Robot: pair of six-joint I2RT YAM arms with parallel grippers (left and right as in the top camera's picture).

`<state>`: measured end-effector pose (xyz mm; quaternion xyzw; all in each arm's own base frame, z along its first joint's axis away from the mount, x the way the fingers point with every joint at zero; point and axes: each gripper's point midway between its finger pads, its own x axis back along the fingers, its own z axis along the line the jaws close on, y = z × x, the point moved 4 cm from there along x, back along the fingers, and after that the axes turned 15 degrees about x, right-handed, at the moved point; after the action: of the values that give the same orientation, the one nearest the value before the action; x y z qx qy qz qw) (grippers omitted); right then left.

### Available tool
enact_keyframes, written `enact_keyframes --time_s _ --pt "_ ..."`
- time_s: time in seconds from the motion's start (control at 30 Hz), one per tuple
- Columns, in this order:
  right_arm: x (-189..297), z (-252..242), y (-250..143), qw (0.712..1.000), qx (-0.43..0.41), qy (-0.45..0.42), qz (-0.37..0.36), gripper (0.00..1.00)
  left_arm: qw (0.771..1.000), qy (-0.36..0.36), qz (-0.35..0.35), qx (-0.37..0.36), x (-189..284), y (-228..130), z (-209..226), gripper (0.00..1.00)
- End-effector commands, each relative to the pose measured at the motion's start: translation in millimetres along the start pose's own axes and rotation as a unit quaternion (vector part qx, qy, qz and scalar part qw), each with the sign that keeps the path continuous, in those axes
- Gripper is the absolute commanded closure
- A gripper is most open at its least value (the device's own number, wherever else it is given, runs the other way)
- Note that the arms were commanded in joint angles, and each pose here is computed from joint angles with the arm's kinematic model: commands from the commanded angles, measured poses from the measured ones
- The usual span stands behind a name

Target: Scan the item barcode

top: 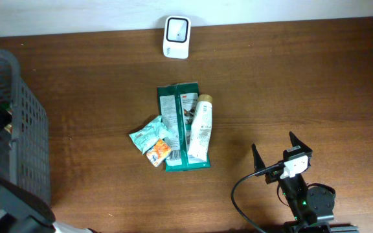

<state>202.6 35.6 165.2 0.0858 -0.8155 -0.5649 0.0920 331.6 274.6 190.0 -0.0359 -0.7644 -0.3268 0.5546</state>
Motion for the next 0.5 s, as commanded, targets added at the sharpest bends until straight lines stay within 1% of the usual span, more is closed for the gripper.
enact_keyframes --time_s 0.0,0.07,0.13,0.3,0.37,0.4,0.47 --pt "0.0 1.5 -1.0 1.000 -0.002 0.002 -0.001 0.02 0.999 0.025 -0.042 0.016 -9.9 17.1 5.0 0.24" --pt "0.0 1.5 -1.0 1.000 -0.002 0.002 -0.001 0.02 0.998 0.022 -0.041 0.029 -24.1 17.5 1.5 0.24" --pt "0.0 1.5 -1.0 1.000 -0.002 0.002 -0.001 0.02 0.999 0.023 -0.033 0.026 -40.8 13.8 -4.1 0.24" --pt "0.0 1.5 -1.0 1.000 -0.002 0.002 -0.001 0.01 0.999 0.017 -0.043 0.025 -59.2 17.3 -10.2 0.24" --pt "0.0 1.5 -1.0 1.000 -0.002 0.002 -0.001 0.02 0.999 0.021 -0.034 0.031 -69.1 13.6 -8.9 0.25" --pt "0.0 1.5 -1.0 1.000 -0.002 0.002 -0.001 0.02 0.999 0.025 -0.026 0.031 -76.6 10.1 -7.5 0.27" --pt "0.0 1.5 -1.0 1.000 -0.002 0.002 -0.001 0.02 0.999 0.028 -0.017 0.030 -90.0 6.2 -6.2 0.26"
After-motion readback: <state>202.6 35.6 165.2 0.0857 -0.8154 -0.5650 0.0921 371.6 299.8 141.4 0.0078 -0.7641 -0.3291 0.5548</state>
